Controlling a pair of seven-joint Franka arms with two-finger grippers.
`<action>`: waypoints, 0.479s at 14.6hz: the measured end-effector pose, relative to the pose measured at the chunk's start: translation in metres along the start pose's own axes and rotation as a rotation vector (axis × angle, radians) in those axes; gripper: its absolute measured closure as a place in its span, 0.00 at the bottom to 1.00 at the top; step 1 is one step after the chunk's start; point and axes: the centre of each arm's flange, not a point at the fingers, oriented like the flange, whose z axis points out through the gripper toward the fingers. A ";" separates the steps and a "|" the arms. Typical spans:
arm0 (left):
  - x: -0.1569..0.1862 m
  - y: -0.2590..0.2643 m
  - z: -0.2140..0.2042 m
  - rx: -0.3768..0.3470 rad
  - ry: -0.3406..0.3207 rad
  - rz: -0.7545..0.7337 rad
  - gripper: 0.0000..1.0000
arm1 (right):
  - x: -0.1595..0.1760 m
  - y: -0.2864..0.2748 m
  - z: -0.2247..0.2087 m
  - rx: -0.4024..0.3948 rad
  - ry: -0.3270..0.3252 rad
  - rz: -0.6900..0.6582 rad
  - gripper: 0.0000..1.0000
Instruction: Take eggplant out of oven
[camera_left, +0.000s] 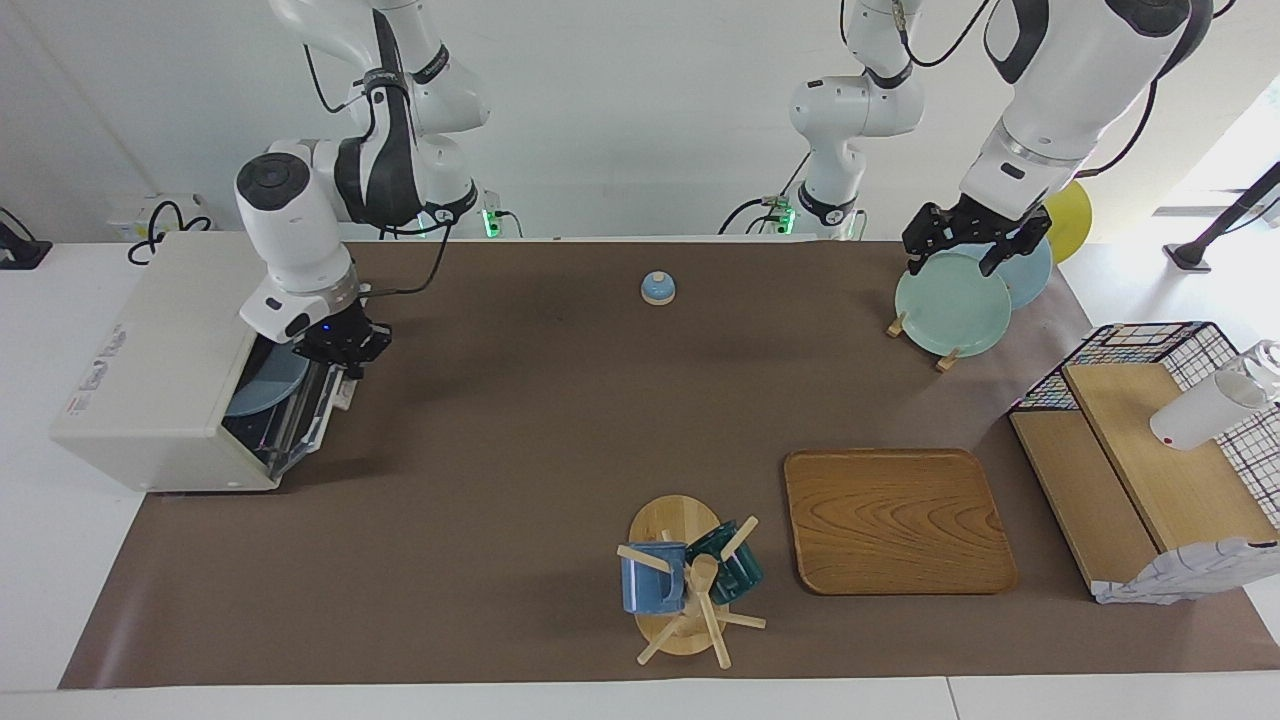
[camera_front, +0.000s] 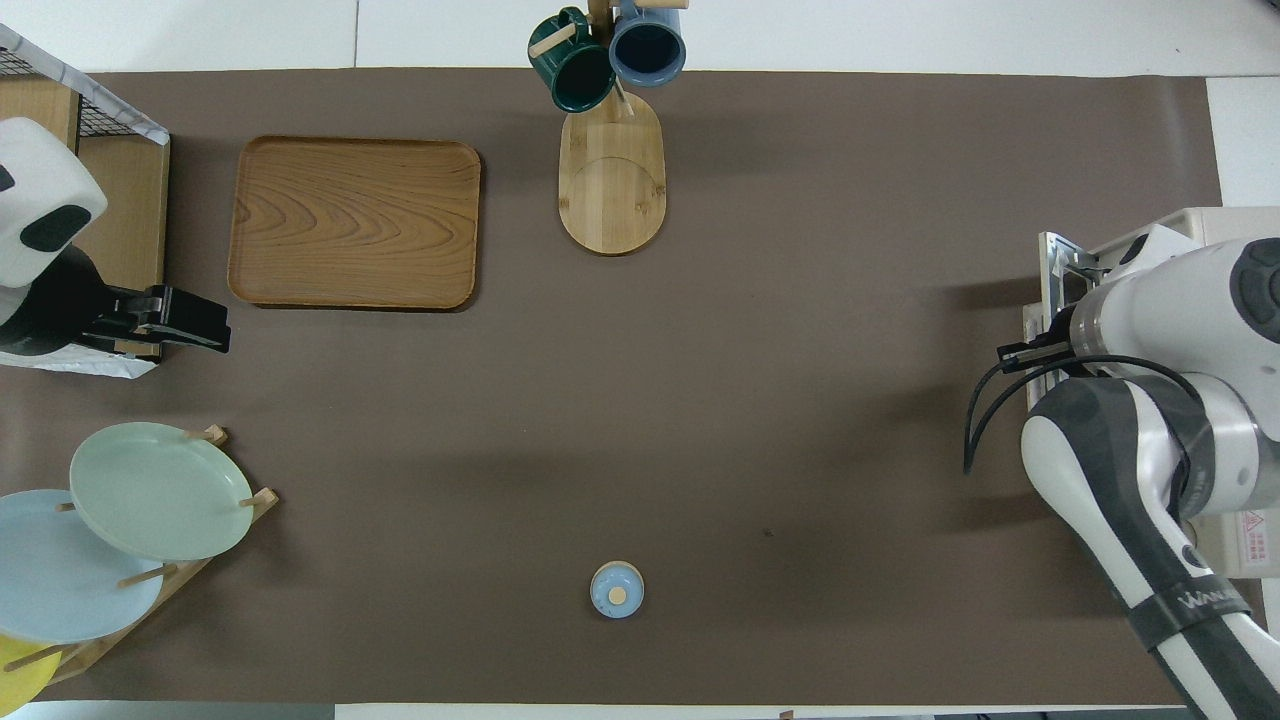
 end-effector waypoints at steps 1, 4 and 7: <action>0.000 0.000 0.000 0.000 0.000 0.000 0.00 | 0.000 -0.006 0.011 0.008 0.018 0.005 0.99; 0.000 0.000 0.000 0.000 0.000 0.000 0.00 | 0.002 -0.021 0.039 0.009 0.037 0.021 0.99; 0.000 0.000 0.000 0.000 0.000 0.000 0.00 | 0.006 -0.028 0.067 0.009 0.025 0.043 0.99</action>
